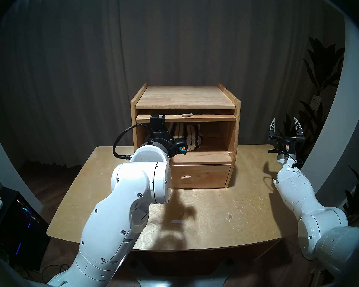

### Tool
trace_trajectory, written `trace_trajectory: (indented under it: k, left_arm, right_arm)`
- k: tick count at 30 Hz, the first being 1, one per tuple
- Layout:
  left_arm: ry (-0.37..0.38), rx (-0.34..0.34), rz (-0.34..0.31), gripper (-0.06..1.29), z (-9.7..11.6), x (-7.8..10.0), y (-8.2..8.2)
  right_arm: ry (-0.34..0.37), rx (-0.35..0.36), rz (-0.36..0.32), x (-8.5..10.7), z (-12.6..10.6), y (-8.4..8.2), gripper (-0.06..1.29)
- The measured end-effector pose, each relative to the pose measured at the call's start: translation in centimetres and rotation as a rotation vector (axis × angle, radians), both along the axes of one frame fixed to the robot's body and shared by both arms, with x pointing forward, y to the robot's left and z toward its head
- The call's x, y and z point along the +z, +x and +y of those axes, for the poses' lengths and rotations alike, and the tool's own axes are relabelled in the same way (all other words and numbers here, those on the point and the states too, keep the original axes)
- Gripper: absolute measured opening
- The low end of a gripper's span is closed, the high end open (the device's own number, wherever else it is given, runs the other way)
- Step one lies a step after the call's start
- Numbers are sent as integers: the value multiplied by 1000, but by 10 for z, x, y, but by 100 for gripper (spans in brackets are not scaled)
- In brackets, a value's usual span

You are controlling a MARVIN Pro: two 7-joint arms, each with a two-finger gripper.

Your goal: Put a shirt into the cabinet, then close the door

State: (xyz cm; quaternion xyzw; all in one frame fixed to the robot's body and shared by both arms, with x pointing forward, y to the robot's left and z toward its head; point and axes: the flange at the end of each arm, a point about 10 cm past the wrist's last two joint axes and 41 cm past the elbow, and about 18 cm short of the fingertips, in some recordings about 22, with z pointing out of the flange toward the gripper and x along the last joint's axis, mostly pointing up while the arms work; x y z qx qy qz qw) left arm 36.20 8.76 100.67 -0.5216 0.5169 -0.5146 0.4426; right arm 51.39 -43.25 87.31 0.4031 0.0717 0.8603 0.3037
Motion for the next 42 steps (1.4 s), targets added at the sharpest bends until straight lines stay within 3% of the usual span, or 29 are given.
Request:
trace_trajectory:
  k: [3, 13, 22, 30, 42]
  left_arm:
    - [10, -5, -11, 102, -3, -5, 7]
    - [47, 4, -38, 104, -7, -21, 44]
    - [63, 44, -64, 105, 0, -20, 64]
    - [83, 104, -46, 105, 4, -34, 84]
    - [89, 137, -81, 105, 1, -36, 106]
  right_arm:
    - [0, 0, 0, 0, 0, 0, 125]
    - [-1, 0, -2, 0, 0, 0, 125]
    - [-1, 0, -2, 0, 0, 0, 125]
    - [-2, 0, -2, 0, 0, 0, 125]
    - [-2, 0, -3, 0, 0, 0, 125]
